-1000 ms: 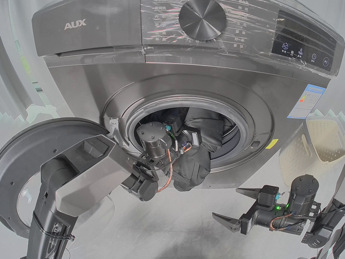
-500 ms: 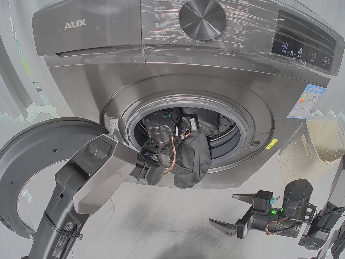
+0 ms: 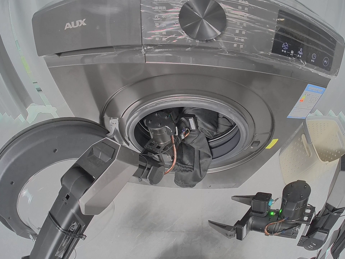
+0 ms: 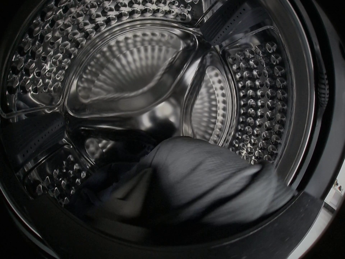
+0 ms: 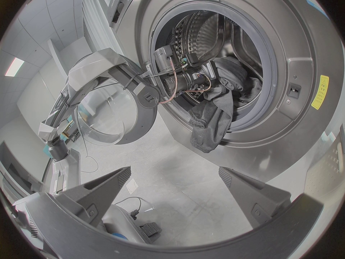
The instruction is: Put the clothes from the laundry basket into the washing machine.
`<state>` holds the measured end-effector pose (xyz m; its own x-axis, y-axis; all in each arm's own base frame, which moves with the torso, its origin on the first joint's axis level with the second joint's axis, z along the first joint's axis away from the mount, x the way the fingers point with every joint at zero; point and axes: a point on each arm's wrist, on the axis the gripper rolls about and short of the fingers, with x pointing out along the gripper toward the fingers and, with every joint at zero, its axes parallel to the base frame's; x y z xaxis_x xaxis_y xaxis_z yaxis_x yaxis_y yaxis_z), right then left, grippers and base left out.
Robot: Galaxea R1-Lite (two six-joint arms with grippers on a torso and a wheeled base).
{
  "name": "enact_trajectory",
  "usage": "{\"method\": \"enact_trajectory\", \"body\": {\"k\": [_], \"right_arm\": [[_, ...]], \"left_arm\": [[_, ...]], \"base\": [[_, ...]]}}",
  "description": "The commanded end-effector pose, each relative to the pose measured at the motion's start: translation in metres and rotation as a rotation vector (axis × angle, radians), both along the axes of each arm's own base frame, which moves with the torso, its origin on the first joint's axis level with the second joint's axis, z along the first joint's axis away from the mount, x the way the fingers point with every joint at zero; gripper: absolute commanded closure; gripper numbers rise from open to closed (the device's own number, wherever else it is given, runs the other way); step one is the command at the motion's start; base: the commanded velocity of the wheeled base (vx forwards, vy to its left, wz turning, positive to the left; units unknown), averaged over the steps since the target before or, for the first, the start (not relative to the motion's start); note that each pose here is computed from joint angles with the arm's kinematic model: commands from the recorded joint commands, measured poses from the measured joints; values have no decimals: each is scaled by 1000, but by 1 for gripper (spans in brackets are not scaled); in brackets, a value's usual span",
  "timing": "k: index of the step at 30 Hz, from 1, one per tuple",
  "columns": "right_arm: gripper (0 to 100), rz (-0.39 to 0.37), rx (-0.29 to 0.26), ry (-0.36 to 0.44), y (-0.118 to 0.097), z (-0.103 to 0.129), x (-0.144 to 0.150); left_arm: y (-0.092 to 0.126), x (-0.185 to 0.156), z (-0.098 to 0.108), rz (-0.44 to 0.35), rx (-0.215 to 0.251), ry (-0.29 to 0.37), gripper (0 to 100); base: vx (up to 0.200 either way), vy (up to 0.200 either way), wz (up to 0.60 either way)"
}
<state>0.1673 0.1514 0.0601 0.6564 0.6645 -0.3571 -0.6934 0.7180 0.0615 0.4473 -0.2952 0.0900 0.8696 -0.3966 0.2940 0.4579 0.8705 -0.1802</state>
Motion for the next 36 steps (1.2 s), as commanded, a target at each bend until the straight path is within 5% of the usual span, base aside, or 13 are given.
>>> {"method": "enact_trajectory", "body": {"k": [1,7,11,19,25,26,31,36], "right_arm": [[0,1,-1,0,0,0,0],[0,1,0,-1,0,0,0],[0,1,1,-2,0,1,0],[0,1,2,-3,0,1,0],[0,1,2,-3,0,1,0],[0,1,3,-4,0,1,0],[0,3,3,-4,1,1,0],[0,19,2,1,4,0,-2]], "left_arm": [[5,-10,7,-5,25,43,0],[11,-34,11,-69,118,157,0],[8,-48,-5,-123,187,240,0],[2,-48,-46,-148,268,296,0],[1,-39,-57,-136,281,293,0],[1,-37,-56,-130,274,286,100],[-6,-20,-37,-89,197,189,100],[-10,10,1,54,33,13,100]], "base": [[0,0,0],[0,0,0],[0,0,0],[0,0,0],[0,0,0],[0,0,0],[0,0,0],[0,0,0]]}}
